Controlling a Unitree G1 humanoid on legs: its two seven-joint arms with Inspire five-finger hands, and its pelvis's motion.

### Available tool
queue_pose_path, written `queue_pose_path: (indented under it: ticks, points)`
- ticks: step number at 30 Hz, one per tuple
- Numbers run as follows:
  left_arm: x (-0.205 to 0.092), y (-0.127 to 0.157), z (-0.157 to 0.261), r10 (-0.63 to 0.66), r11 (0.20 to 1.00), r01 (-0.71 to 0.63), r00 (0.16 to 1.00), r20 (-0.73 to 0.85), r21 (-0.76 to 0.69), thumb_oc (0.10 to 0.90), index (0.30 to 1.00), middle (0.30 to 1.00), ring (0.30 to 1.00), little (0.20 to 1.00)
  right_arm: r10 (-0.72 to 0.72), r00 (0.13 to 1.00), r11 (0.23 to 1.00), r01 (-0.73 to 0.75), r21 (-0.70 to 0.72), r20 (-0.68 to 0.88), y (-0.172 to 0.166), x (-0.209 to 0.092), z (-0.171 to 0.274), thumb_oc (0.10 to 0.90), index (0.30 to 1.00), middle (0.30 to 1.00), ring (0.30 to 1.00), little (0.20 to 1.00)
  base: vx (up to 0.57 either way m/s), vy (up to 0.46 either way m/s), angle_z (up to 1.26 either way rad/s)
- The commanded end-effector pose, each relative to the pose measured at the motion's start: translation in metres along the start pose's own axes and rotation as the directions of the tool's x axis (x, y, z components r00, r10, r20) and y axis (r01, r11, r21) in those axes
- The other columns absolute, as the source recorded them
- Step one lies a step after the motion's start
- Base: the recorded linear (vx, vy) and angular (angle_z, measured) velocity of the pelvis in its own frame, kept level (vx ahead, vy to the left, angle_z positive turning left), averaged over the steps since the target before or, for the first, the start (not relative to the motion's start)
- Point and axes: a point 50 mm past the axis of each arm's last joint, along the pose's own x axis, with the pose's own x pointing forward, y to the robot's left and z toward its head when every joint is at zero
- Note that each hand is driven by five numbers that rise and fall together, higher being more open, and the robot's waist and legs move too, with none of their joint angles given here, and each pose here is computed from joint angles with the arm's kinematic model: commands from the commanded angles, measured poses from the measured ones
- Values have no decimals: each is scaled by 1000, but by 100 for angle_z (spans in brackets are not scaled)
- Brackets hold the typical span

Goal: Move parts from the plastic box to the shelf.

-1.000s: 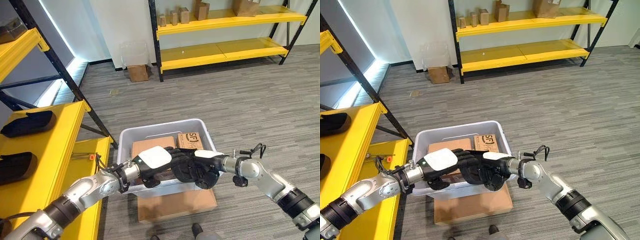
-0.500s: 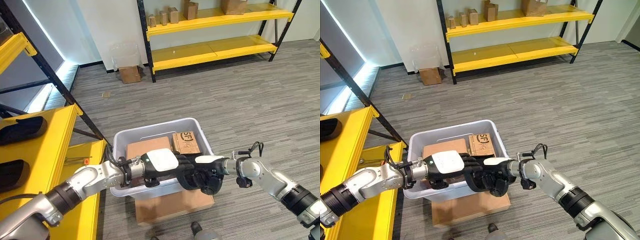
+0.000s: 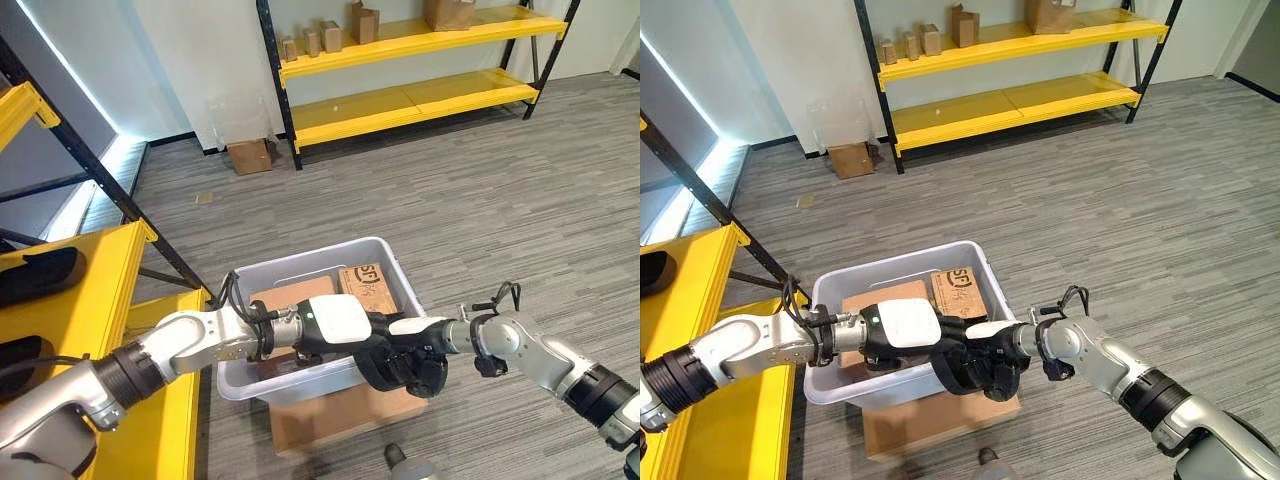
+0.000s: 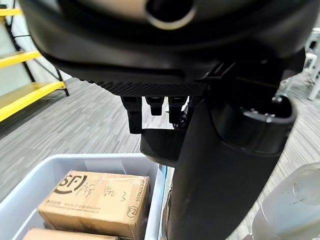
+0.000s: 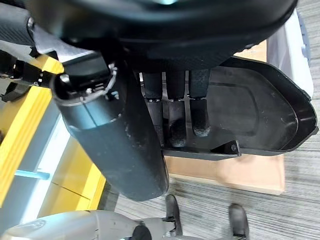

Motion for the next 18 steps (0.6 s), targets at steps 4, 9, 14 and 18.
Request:
queue_pose_path:
  ticks: [4,9,14,18]
  points:
    - [17,23,19,113,993,-118,984,138,26,900,1000,1000,1000,1000,-212,918,944,281,-171,334,-70,-18,71,400,300,300,300,300,0,0,0]
    - [21,20,21,121,992,-125,982,144,16,900,1000,1000,1000,1000,-210,911,943,285,-172,356,-70,-17,74,400,300,300,300,300,0,0,0]
    - [32,18,27,151,989,-150,978,147,-15,900,1000,1000,1000,1000,-214,899,941,295,-168,382,-71,-14,80,400,300,300,300,300,0,0,0]
    - [41,15,30,155,988,-151,977,143,-41,900,1000,1000,1000,1000,-223,893,939,305,-161,391,-71,-11,80,400,300,300,300,300,0,0,0]
